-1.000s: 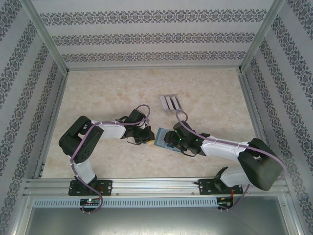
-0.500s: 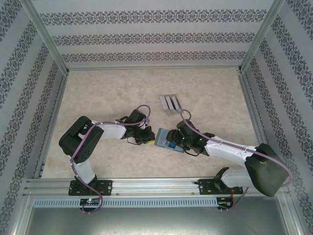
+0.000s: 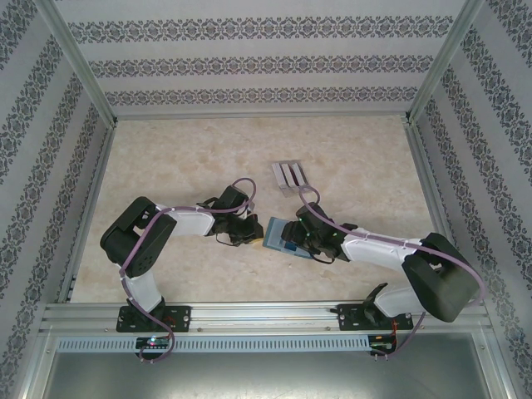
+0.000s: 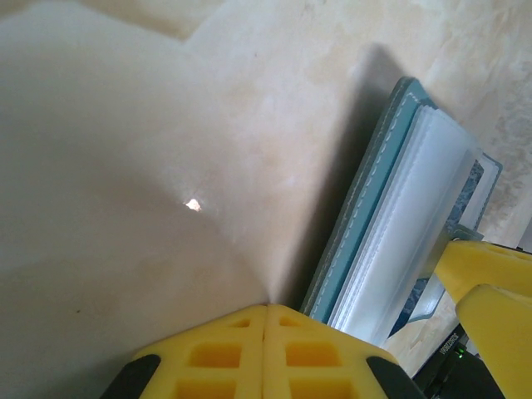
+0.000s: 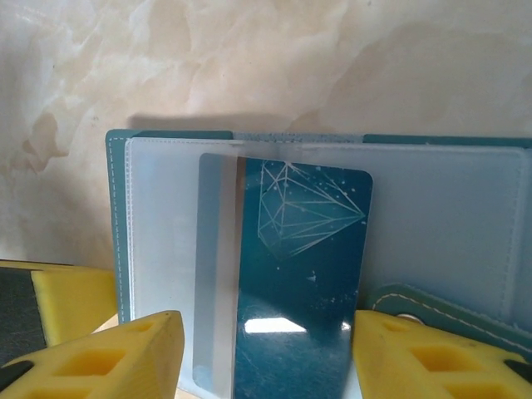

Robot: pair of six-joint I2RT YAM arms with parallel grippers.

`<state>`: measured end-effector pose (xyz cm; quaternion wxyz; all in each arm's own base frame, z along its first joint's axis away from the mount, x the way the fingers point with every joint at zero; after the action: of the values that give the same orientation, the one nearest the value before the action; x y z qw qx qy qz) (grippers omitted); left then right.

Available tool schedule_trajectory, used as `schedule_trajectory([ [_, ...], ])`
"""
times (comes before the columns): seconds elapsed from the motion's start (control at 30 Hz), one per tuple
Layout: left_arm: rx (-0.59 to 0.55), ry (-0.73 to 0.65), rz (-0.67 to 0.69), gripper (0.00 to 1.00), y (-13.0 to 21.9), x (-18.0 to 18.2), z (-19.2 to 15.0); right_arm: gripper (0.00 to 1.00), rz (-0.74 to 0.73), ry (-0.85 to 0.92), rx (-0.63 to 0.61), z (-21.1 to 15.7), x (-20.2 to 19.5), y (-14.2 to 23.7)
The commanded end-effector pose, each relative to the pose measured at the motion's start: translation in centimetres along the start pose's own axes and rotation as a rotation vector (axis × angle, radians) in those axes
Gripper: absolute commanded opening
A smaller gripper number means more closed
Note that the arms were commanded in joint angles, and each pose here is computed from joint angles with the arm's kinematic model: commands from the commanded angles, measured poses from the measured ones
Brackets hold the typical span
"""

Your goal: Put the credit cards into the card holder

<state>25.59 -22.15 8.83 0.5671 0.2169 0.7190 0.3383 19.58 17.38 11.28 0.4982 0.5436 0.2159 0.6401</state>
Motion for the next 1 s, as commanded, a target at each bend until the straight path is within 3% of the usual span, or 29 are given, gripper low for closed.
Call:
schedule_trajectory([
  [0.0,0.165,0.007,0.1,0.06,-2.5,1.8,-3.3,0.51,0.02,0.035,0.007,0.4,0.9,-0.3],
  [0.17,0.165,0.006,0.098,0.06,-2.6,1.8,-3.4,0.42,0.045,0.045,0.019,0.6,1.8,-1.1],
  [0.43,0.167,0.011,0.09,0.06,-2.7,2.2,-3.6,0.42,0.072,0.076,0.023,0.6,3.5,-2.2],
  [0.7,0.136,0.028,0.08,0.06,-2.2,2.3,-3.8,0.5,0.049,0.155,0.046,1.1,5.3,-2.7],
  [0.97,0.105,0.084,0.05,0.09,-2.0,3.2,-4.2,0.57,-0.046,0.218,0.033,1.1,4.3,-0.7],
])
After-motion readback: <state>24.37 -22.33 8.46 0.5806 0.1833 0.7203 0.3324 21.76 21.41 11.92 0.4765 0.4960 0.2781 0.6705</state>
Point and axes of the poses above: each hand's point on the last joint's axis, 136 mm out from that joint toward the fingers, its own y axis back along the fingers, its own x axis along the line the jaws close on, z = x × y, the point moved 10 cm from there along y, back along the fingers, and after that the axes turned 8 degrees about y, right-handed, at the moved point
